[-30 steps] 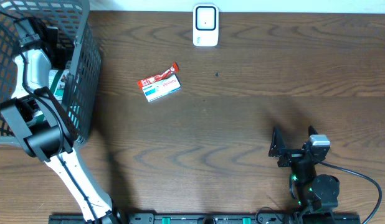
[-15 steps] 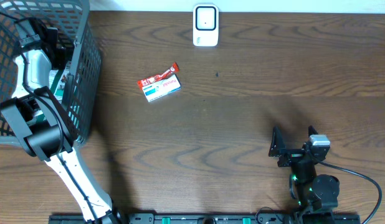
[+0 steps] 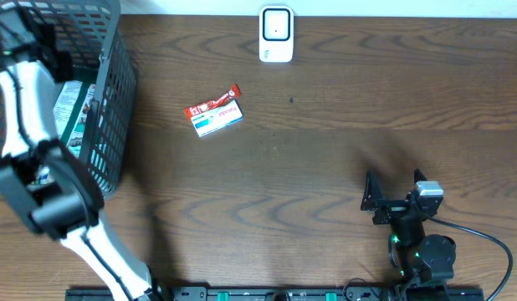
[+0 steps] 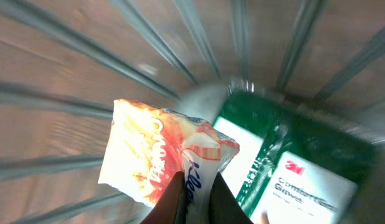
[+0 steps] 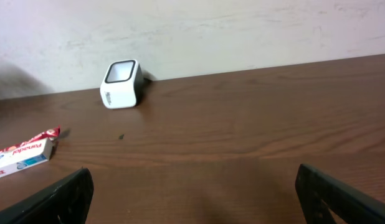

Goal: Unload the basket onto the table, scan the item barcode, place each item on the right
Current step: 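Grasp the orange Kleenex tissue pack in the basket with the left gripper, then carry the tissue pack toward the scanner and release it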

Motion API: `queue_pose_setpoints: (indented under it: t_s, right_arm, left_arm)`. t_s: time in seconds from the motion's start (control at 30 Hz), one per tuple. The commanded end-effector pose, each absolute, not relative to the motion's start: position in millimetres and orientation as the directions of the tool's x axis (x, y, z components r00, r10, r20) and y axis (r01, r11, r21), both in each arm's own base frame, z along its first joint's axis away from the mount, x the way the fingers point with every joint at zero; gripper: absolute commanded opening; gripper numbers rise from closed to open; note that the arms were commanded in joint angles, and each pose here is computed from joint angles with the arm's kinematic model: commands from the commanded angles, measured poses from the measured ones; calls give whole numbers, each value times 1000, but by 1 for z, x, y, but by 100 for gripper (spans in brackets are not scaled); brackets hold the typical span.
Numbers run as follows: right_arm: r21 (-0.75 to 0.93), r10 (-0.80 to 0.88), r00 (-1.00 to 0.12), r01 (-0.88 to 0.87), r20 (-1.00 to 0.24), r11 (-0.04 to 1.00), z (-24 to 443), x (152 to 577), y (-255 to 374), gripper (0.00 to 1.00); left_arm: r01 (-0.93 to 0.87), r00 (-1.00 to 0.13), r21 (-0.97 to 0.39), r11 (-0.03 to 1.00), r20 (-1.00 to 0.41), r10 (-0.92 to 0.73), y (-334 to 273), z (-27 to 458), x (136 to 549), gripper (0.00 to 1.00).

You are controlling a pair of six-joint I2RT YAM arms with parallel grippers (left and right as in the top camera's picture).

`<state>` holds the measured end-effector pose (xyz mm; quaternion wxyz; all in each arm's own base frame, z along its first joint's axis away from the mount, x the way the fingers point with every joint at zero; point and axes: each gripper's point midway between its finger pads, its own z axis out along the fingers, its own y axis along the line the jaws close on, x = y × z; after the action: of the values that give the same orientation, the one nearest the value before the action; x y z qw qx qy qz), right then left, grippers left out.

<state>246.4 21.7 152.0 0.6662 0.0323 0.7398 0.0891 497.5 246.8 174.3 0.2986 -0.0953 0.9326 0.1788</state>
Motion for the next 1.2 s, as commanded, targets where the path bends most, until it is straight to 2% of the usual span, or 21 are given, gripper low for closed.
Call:
queue_pose_setpoints:
  t_s: [0.0,0.1,0.13,0.17,0.3,0.4,0.6,0.73,0.93,1.17]
  right_arm:
    - [185,177,-115,-69,-978,980,151,246,21,99]
    - [185,177,-115,-68,-978,980,151,246,21,99]
    - [185,177,-115,-69,-978,980,151,246,21,99]
    - [185,177,-115,-69,-978,980,151,246,21,99]
    - [185,177,-115,-69,-978,980,151,246,21,99]
    - [185,177,-115,-69,-978,980,151,246,21,99]
    - [185,177,-115,-69,-978,980,151,246,21,99]
    - [185,177,-115,-69,-978,980,151,246,21,99]
    - [185,177,-115,-69,-978,980,151,246,21,99]
    - [185,177,-115,-69,-978,980,151,246,21,99]
  left_arm:
    - [-363,-690,250,898,-719,-78,240,263,479,7]
    - [-354,-595,204,913,-802,-51,214,331,455,7]
    - [-289,-520,147,946,-854,-26,178,375,439,7]
    - [-262,-487,123,957,-873,-22,162,392,431,7]
    - [-139,-412,105,985,-910,39,103,433,406,7]
    - [2,-422,102,995,-902,93,43,436,395,7]
    - [205,-540,81,975,-822,181,-32,389,405,7]
    - [288,-623,59,956,-746,234,-66,339,425,7]
    - [400,-741,-23,916,-596,309,-117,242,458,7]
    - [441,-815,-60,895,-443,372,-150,133,483,7]
